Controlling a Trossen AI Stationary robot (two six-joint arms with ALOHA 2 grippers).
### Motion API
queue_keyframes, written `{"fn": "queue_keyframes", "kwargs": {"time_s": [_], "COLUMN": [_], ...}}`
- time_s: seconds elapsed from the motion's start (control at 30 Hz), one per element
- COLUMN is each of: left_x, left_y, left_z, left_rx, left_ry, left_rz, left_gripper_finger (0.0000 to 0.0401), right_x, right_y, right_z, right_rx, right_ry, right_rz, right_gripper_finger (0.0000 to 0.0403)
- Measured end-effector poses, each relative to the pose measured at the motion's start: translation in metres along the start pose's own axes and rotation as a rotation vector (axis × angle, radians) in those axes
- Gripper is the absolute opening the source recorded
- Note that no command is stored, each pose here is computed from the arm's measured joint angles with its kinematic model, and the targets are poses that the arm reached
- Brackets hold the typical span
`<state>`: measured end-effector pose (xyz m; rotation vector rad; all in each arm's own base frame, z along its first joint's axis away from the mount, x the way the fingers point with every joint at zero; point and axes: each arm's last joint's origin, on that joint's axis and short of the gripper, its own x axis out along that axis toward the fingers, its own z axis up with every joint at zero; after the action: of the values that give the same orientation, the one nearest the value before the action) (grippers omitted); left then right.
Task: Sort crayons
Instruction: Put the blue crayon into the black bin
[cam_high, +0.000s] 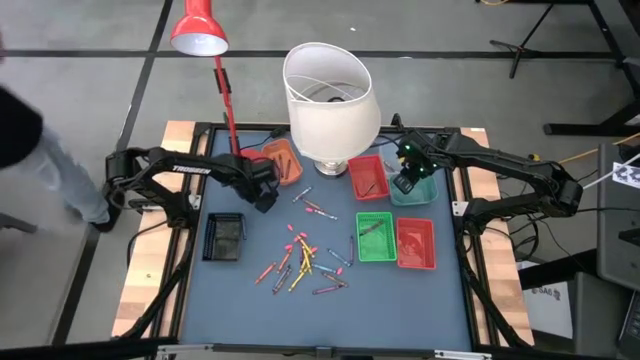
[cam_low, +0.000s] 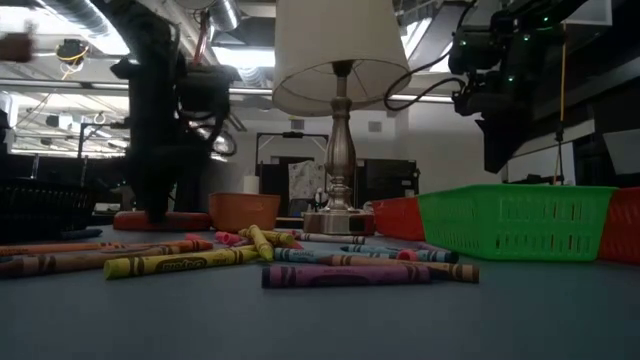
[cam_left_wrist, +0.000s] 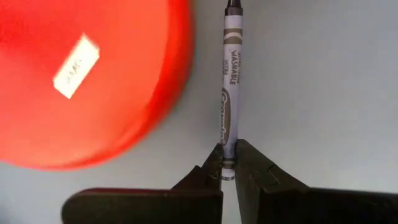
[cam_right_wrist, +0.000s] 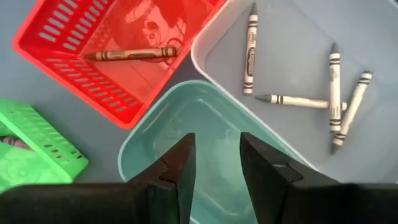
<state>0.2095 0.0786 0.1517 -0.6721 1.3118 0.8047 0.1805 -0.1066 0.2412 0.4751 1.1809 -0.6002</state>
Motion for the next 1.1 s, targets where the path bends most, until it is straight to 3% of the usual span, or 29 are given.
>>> {"fn": "queue_keyframes", "kwargs": {"time_s": [0.33, 0.53, 0.77, 1.1], "left_x": [-0.032, -0.062, -0.097, -0.110], "left_y": [-0.018, -0.033, -0.052, -0.066], "left_z": [0.017, 0.014, -0.007, -0.062], "left_rx": [0.039, 0.104, 0.182, 0.168], "left_ry": [0.024, 0.087, 0.180, 0.330], "left_rz": [-0.146, -0.165, -0.110, 0.074], "left_gripper_finger": [0.0002, 0.0002, 0.0002, 0.0002], "right_x": [0.000, 0.000, 0.000, 0.000], "right_y": [0.000, 0.000, 0.000, 0.000], "right_z": [-0.004, -0.004, -0.004, -0.004], "right_rx": [-0.001, -0.001, -0.001, -0.001], "right_ry": [0.044, 0.044, 0.044, 0.044], "right_rz": [0.014, 0.014, 0.014, 0.014], "right_gripper_finger": [0.0124, 0.0124, 0.0124, 0.0124]}}
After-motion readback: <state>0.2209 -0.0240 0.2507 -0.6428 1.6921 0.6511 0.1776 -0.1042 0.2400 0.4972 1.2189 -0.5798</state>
